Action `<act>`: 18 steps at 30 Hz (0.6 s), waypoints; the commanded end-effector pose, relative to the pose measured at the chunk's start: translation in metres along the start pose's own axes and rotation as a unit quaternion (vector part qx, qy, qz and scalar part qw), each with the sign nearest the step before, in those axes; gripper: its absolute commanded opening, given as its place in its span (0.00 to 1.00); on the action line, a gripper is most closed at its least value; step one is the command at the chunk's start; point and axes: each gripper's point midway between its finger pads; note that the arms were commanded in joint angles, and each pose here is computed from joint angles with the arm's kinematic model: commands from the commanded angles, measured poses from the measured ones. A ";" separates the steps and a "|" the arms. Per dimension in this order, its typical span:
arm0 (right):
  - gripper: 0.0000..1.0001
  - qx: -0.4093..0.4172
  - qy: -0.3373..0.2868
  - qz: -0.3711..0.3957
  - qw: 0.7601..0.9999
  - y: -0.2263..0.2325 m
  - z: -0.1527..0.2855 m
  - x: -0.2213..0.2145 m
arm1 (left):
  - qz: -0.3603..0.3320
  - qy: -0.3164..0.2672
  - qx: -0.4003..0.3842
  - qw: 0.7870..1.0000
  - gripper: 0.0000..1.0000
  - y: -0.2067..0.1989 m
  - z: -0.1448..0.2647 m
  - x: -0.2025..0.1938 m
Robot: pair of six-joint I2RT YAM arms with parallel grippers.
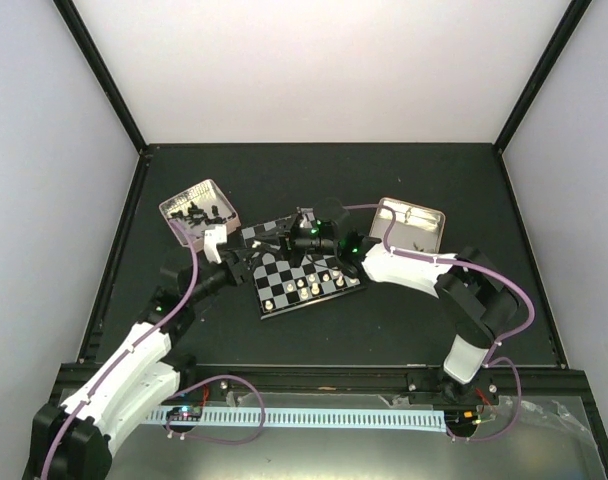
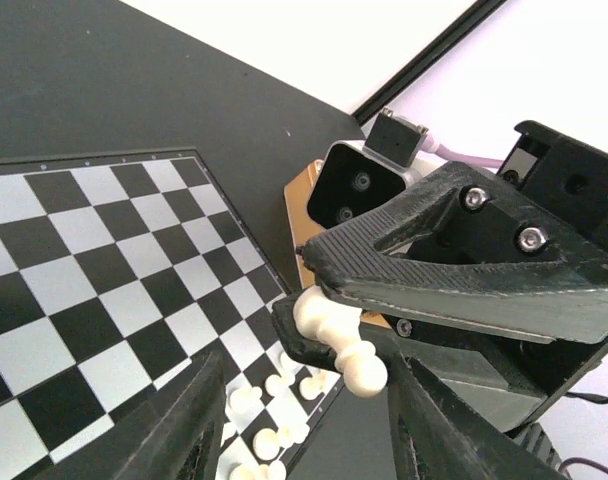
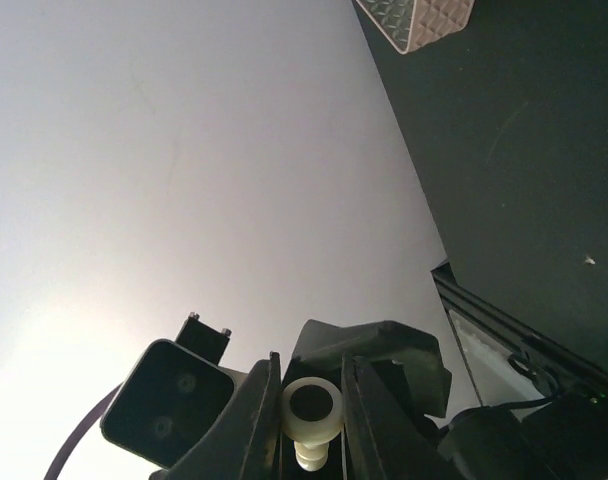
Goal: Set up the chess pieces on the board
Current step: Place the chess piece on the chessboard.
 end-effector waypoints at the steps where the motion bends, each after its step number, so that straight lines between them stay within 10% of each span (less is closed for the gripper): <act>1: 0.10 0.026 0.027 -0.001 0.999 0.018 0.007 -0.015 | -0.011 -0.027 -0.026 0.999 0.43 -0.012 -0.002 0.015; 13: 0.10 0.013 0.022 0.000 1.000 0.010 0.006 -0.011 | -0.037 -0.048 -0.028 0.998 0.42 -0.018 0.005 0.023; 18: 0.09 0.014 0.021 0.004 1.000 0.011 0.006 -0.012 | -0.039 -0.045 -0.021 0.998 0.26 -0.016 0.005 0.022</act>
Point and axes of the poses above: each gripper's point midway between its finger pads, its own z axis back along the fingers, its own y axis along the line the jaws close on, x = y × z, and after that the axes turned 11 degrees about -z, right-handed
